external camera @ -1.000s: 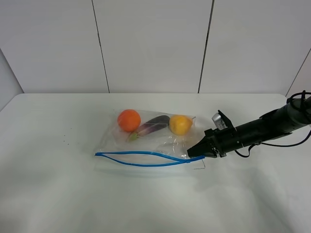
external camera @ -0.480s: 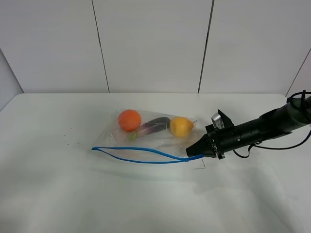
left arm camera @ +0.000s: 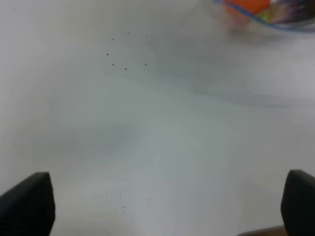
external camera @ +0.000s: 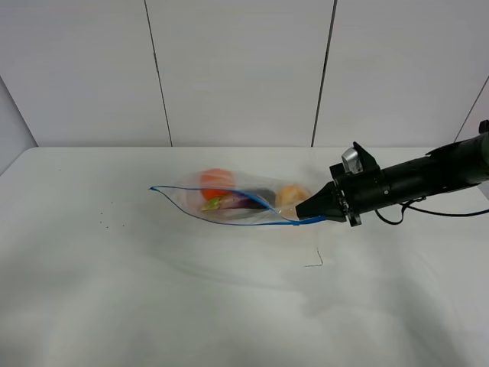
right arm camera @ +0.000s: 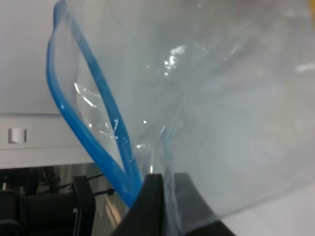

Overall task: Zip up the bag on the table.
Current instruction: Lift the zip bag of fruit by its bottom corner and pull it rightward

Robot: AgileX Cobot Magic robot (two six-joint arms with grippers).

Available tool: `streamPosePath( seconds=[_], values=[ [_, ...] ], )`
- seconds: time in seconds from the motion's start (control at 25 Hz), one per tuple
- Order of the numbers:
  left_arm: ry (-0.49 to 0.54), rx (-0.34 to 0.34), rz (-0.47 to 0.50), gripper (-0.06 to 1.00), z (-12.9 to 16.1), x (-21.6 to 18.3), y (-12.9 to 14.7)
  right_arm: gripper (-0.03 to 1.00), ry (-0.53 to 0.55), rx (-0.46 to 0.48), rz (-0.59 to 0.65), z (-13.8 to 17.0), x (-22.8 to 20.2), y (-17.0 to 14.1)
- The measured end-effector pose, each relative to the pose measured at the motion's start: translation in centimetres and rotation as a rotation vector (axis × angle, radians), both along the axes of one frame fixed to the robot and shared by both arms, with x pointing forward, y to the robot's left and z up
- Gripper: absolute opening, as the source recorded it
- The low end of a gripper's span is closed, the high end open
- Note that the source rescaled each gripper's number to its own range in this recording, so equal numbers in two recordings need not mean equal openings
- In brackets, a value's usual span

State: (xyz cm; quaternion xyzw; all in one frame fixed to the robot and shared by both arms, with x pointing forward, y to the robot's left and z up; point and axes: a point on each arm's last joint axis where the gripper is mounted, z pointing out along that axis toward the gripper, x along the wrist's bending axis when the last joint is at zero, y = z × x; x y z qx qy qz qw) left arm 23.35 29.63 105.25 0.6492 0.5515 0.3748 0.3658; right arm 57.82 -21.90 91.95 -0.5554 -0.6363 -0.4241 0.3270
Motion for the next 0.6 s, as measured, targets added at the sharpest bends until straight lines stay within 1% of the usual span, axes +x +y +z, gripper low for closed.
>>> streamPosePath(
  seconds=[0.24, 0.4, 0.6],
  values=[
    [0.000, -0.001, -0.001, 1.00, 0.0, 0.0, 0.0, 0.00, -0.029, 0.001, -0.013, 1.9, -0.1, 0.0],
    [-0.010, -0.022, -0.014, 1.00, 0.1, 0.0, -0.2, 0.00, -0.045, 0.001, -0.017, 2.8, -0.3, 0.0],
    [-0.060, -0.126, -0.083, 1.00, 1.5, -0.4, -1.2, 0.00, -0.057, 0.002, -0.019, 3.4, -0.4, 0.0]
  ],
)
